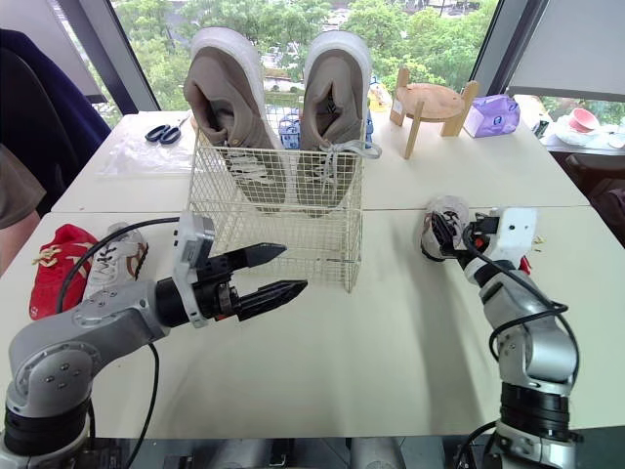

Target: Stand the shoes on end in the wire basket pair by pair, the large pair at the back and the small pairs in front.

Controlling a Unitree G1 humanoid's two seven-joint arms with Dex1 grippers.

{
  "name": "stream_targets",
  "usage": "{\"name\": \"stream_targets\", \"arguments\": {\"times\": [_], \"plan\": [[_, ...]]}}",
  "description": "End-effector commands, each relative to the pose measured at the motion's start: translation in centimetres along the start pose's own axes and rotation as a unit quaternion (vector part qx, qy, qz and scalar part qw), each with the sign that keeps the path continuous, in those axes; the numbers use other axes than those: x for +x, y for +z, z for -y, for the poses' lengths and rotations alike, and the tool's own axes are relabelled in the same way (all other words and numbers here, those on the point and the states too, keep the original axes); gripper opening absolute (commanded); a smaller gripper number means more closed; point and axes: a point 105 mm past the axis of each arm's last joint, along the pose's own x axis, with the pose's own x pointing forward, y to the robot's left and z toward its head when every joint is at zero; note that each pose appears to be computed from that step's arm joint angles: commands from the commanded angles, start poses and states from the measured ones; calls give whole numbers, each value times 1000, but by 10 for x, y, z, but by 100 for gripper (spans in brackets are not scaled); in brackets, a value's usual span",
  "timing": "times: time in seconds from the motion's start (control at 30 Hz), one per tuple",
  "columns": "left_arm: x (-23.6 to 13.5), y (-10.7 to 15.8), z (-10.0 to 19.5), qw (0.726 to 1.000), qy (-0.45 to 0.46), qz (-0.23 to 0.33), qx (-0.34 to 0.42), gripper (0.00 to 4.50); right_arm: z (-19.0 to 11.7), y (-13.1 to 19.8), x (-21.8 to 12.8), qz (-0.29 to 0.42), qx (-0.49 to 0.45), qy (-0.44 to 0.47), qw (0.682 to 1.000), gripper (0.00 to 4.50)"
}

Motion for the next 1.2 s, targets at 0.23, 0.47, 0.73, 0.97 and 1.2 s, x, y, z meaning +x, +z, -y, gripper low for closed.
{"name": "stream_targets", "arguments": {"times": [0.23, 0.47, 0.73, 0.97, 1.2], "plan": [[9, 0, -2, 1000, 10, 3, 26, 445, -19, -21, 5, 8, -12, -55, 998, 450], [13, -4, -6, 999, 20, -4, 31, 445, -13, -49, 21, -39, -48, -110, 992, 450], [10, -4, -6, 999, 23, -11, 39, 450, -8, -54, 37, -35, -58, -124, 990, 318], [-4, 2, 0, 999, -6, -14, 31, 450, 1, -35, 35, 8, -46, -143, 989, 163], [-54, 104, -45, 986, 38, 162, -15, 450, 33, 160, 47, 263, -15, -152, 953, 163]]}}
